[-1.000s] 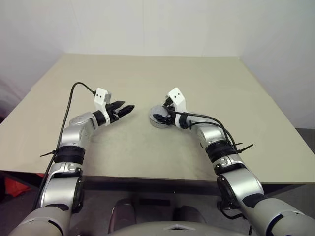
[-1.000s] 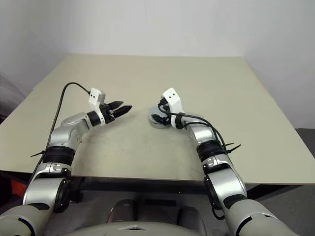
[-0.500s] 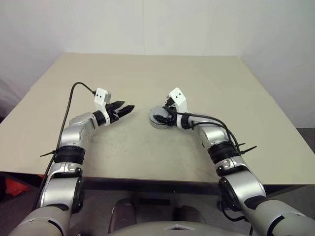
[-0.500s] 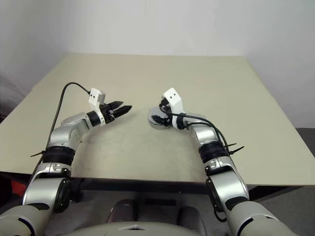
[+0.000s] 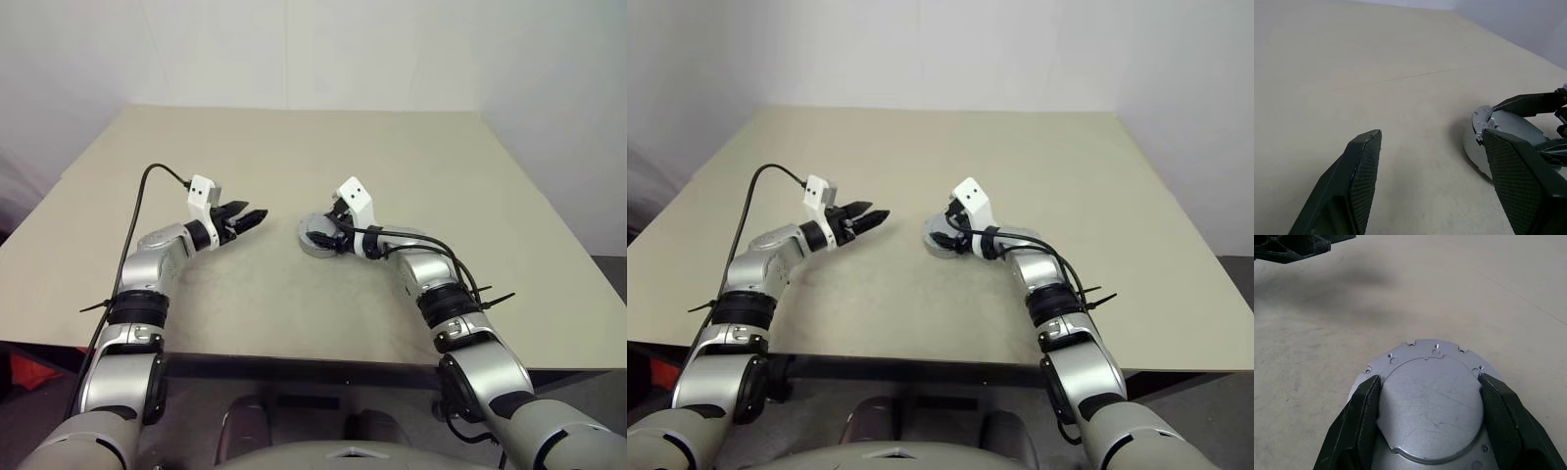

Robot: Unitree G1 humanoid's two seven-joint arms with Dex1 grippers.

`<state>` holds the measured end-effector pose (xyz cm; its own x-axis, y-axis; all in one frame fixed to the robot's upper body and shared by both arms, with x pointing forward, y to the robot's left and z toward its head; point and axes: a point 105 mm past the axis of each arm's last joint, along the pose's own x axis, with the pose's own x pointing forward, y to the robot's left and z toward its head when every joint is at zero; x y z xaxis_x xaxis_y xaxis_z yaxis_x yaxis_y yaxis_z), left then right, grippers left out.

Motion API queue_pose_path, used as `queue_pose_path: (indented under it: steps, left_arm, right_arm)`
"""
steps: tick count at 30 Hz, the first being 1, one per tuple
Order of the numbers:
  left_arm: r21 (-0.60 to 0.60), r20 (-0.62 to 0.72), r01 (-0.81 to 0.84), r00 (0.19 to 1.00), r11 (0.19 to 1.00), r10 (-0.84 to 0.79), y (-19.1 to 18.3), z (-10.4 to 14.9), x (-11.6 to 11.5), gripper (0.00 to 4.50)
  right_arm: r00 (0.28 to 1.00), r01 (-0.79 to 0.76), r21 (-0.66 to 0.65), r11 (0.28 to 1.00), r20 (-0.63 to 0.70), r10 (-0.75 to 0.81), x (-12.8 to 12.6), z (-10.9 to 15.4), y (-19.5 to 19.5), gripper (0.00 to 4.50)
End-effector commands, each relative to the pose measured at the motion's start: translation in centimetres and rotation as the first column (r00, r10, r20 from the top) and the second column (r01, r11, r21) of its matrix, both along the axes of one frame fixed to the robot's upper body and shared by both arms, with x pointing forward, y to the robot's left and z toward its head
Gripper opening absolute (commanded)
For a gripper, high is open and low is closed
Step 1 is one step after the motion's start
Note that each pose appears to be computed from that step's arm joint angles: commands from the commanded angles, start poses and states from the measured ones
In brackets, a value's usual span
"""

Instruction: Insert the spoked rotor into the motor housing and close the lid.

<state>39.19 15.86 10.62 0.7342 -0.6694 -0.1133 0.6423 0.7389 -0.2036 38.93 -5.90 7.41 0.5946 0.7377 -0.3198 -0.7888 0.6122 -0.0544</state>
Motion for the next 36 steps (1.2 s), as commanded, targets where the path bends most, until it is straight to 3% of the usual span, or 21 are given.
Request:
queue_pose_path:
  steps: [1,16,26,36]
  left_arm:
    - [-0.008,0.061,0.001,0.998,1.0,-0.001,0.2,1.9,0.3,3.47]
    - [-0.009,0.061,0.009,0.998,1.0,-0.008,0.0,2.0,0.3,3.47]
    - [-0.008,0.063,0.008,0.998,1.0,-0.008,0.0,2.0,0.3,3.47]
    - [-0.01,0.064,0.005,0.998,1.0,-0.004,0.1,2.0,0.3,3.47]
  right_arm:
    - [0.995,-0.007,-0.056,0.998,-0.1,0.002,-1.1,-3.2,-0.9,3.05]
    - [0.995,-0.022,-0.023,0.999,-0.095,0.02,-1.1,-1.8,-2.2,3.05]
    - [0.994,-0.024,0.129,0.991,-0.107,0.038,-1.2,1.2,-1.2,3.05]
    - [0.994,-0.071,0.011,0.997,-0.078,0.072,-2.0,-1.0,-1.1,3.05]
